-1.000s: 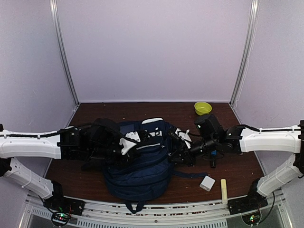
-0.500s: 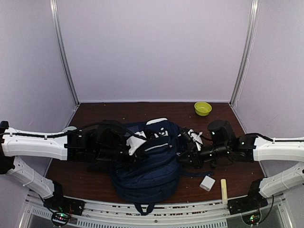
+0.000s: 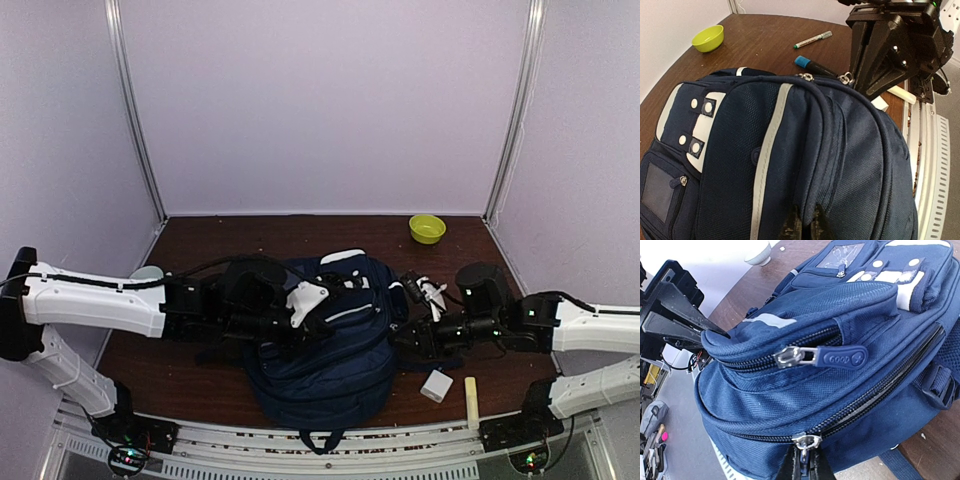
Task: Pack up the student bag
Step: Unzip the upper front pocket of the student bag.
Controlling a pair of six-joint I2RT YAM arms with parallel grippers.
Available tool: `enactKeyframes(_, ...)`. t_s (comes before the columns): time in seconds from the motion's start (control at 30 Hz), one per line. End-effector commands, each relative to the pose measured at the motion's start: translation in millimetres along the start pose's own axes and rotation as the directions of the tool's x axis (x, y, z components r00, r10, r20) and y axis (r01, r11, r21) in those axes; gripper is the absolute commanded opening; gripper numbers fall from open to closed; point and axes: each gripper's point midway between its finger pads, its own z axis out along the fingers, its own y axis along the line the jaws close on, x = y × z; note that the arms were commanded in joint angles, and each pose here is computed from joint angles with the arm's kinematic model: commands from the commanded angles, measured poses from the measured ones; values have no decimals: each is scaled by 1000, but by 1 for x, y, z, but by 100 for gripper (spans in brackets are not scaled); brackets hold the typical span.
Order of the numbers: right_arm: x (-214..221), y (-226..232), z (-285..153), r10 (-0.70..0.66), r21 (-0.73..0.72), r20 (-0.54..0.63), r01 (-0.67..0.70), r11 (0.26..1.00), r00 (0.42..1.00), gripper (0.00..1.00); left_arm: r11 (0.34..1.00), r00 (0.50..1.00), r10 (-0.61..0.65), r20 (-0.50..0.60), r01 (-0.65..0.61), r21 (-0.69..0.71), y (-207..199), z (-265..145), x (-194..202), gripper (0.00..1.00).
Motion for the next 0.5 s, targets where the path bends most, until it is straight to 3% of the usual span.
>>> enactKeyframes(0.0, -6, 17, -8, 10, -26, 22, -9, 1000, 1000, 0, 999, 984, -40, 172, 45, -25, 9, -4, -55, 0)
enactKeyframes(0.47, 11, 45, 19, 8, -77, -16, -10, 997, 1000, 0, 997, 976, -81, 202, 75, 34, 0, -1, -68, 0)
